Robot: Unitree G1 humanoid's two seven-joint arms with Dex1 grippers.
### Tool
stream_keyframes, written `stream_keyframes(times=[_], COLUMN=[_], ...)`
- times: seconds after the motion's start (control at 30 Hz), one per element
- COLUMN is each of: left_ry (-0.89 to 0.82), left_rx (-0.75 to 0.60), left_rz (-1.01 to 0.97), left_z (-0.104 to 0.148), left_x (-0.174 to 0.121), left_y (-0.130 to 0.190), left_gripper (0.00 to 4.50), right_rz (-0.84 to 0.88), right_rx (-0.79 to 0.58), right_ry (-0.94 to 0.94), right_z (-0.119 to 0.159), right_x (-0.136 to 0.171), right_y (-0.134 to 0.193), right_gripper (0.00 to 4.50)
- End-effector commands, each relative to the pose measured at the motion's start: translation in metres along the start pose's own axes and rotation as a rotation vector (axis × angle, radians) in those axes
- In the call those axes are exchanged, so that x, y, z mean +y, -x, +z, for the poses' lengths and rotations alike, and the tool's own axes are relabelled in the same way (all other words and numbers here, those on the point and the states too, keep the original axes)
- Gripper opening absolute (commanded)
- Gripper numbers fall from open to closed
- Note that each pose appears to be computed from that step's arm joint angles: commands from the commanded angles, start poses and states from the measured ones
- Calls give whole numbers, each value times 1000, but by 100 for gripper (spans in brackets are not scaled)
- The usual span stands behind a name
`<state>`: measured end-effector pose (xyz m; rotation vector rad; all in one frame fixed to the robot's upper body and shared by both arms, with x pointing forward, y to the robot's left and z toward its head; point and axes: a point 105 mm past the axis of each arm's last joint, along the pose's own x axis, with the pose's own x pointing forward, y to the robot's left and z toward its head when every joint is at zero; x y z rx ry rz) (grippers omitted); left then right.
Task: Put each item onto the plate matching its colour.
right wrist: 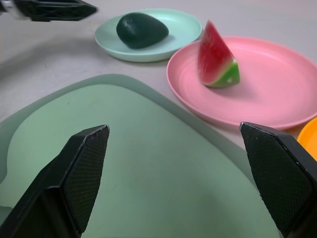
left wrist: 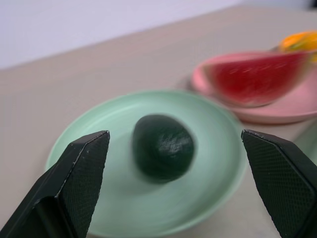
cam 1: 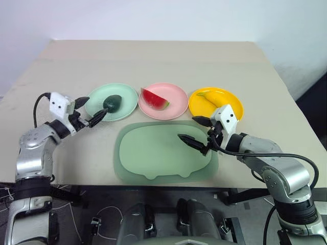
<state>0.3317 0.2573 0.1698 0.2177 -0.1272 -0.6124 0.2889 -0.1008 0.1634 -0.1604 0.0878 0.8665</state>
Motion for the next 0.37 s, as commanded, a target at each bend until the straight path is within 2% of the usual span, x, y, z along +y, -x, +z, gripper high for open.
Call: stream_keyframes(times=[0.03,0.13,0.37], left_ry=[-63,-49,9], left_rx=[-62,-84,-68], left_rz=[-34,-68,-79], left_z=[20,20,12], left_x=[-3,-22,-44], left_y=[15,23,34], left_gripper=[447,447,447], right_rz=[17,5,17], right_rx=[-86,-105,-120], right_ry=[42,58,66], right_z=[16,16,17], right_x=[8,3,-6], right_y=[1,3,9], right_gripper=[450,450,450])
